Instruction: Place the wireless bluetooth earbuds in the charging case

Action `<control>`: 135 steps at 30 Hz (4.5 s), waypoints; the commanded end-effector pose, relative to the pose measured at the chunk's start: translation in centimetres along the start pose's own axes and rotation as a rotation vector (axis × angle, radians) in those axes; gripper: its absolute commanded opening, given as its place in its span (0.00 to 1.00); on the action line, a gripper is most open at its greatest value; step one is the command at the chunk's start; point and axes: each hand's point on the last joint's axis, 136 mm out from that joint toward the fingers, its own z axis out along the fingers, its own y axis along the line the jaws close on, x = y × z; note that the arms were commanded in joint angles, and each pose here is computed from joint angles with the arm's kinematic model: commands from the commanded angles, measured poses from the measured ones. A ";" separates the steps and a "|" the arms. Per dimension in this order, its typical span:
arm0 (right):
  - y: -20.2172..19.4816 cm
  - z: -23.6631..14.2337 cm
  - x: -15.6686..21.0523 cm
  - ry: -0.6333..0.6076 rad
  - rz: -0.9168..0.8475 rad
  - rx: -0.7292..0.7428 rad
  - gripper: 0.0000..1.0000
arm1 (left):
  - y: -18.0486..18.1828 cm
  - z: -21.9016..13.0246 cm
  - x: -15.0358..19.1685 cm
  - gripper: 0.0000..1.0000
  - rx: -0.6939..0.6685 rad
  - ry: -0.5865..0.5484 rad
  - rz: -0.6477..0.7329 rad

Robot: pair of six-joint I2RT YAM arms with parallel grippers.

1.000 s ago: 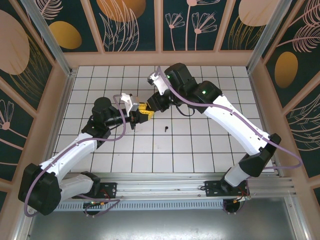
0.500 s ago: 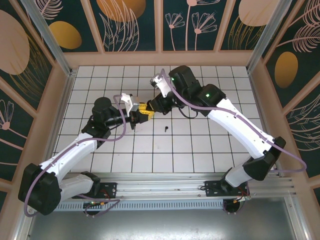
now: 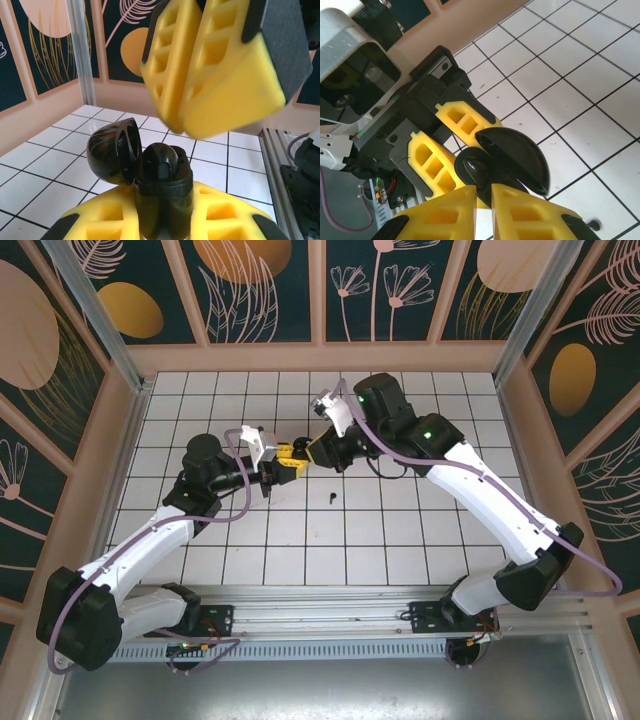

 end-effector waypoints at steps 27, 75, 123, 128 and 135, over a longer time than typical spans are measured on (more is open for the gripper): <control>-14.7 4.6 14.5 0.035 0.907 0.281 0.23 | 0.5 -4.5 2.9 0.10 -0.275 0.002 -0.034; -17.6 15.7 23.9 0.472 0.832 0.578 0.28 | -0.9 -5.9 4.6 0.10 -0.279 0.006 -0.050; -13.4 3.7 4.8 -0.166 0.722 0.554 0.10 | 0.5 -4.2 0.2 0.10 -0.306 -0.207 0.074; -11.2 0.1 0.7 -0.334 0.692 0.503 0.10 | 1.5 -2.5 -1.2 0.10 -0.362 -0.235 0.143; -9.0 -4.2 -3.1 -0.540 0.663 0.432 0.08 | 3.7 -0.4 -2.3 0.10 -0.446 -0.289 0.133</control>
